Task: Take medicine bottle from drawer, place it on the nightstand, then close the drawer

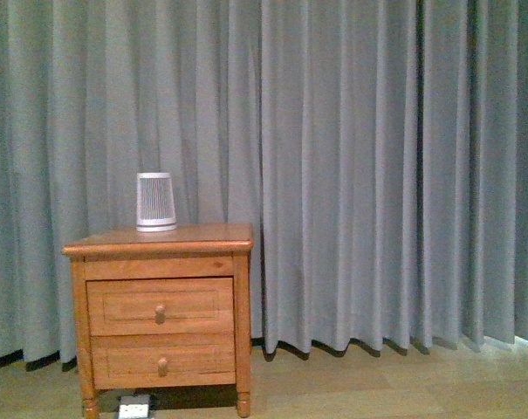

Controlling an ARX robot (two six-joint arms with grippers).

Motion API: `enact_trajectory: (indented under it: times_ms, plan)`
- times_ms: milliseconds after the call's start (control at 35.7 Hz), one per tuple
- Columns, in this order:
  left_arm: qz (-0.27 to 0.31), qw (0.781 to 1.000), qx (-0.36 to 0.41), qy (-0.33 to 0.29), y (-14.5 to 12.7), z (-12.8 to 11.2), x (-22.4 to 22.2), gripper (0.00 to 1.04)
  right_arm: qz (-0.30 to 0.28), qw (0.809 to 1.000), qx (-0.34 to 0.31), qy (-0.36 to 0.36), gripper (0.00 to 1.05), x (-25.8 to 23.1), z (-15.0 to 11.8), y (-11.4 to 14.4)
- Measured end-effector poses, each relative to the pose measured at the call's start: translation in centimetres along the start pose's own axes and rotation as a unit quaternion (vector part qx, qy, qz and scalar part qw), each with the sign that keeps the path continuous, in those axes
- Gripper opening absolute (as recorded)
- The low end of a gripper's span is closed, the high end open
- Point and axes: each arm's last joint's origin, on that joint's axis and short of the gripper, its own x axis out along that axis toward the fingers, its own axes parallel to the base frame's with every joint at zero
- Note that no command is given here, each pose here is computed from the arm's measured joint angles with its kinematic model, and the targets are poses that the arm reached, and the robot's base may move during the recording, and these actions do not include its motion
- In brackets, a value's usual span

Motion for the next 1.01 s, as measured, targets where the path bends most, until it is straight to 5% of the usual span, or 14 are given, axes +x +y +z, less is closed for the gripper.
enact_trajectory:
  times_ms: [1009]
  plan:
    - [0.000, 1.000, 0.000, 0.000, 0.00, 0.00, 0.00, 0.98, 0.000, 1.000, 0.000, 0.000, 0.98, 0.00, 0.00, 0.00]
